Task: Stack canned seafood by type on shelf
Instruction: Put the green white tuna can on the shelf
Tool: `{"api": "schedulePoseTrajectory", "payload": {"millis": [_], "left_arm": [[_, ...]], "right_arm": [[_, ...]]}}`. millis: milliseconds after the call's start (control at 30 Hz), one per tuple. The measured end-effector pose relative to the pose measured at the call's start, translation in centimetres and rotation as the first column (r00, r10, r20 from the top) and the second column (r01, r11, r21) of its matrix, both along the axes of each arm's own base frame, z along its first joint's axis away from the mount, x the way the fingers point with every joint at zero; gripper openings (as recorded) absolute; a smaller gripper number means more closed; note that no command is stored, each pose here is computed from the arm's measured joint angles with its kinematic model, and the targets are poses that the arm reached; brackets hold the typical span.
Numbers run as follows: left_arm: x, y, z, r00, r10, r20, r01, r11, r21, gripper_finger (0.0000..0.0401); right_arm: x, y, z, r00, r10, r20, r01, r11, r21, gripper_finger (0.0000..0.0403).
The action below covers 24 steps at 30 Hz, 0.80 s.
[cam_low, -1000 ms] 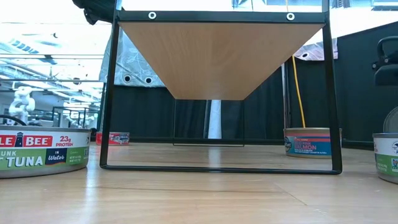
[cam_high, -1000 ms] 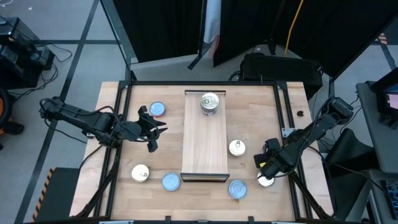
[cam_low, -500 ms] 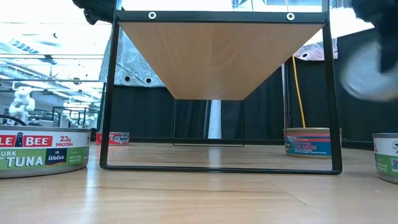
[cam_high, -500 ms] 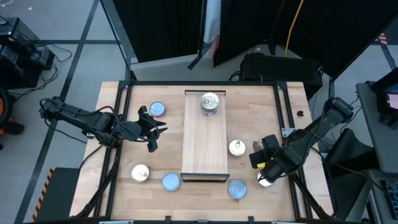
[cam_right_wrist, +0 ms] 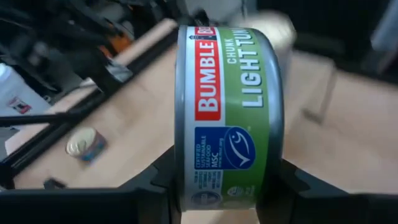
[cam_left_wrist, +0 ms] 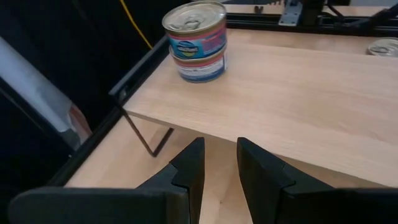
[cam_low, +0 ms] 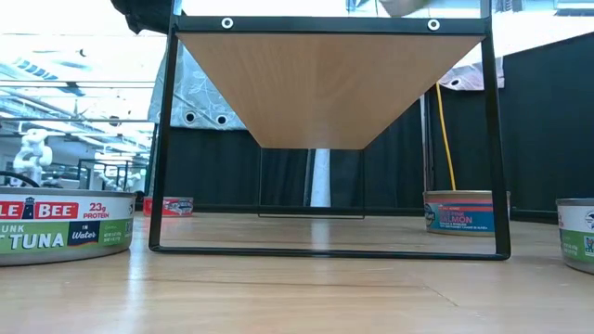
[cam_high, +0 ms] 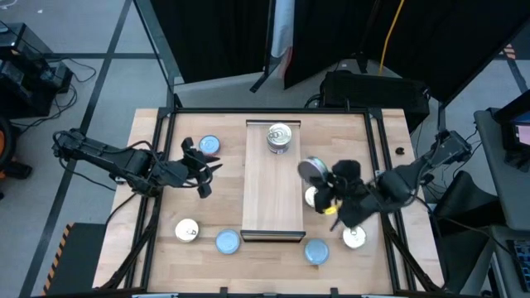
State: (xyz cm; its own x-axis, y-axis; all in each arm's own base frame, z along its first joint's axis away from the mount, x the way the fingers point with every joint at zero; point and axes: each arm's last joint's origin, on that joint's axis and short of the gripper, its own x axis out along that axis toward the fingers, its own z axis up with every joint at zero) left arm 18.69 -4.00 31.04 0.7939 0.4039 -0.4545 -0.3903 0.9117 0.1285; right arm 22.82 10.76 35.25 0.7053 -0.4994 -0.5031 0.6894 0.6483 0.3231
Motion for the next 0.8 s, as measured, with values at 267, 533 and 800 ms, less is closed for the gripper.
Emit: {"api": "schedulePoseTrajectory", "payload": {"millis": [267, 533, 800], "left_arm": [[0.0, 0.0, 0.0, 0.999, 0.030, 0.017, -0.029, 0.999, -0.032, 0.0097], [-0.1, 0.0, -0.1, 0.999, 0.036, 0.018, -0.036, 0.999, -0.036, 0.0097], [-0.1, 0.0, -0.1, 0.999, 0.036, 0.013, -0.035, 0.999, -0.034, 0.0097]], "right_arm": [[4.4, -3.7, 2.3, 0.970, 0.241, 0.040, -0.235, 0.965, -0.116, 0.0135], [7.7, -7.2, 0.7, 0.862, 0.507, 0.005, -0.507, 0.862, -0.005, 0.0135], [10.2, -9.7, -4.3, 0.818, 0.576, 0.011, -0.566, 0.800, 0.197, 0.0135]]}}
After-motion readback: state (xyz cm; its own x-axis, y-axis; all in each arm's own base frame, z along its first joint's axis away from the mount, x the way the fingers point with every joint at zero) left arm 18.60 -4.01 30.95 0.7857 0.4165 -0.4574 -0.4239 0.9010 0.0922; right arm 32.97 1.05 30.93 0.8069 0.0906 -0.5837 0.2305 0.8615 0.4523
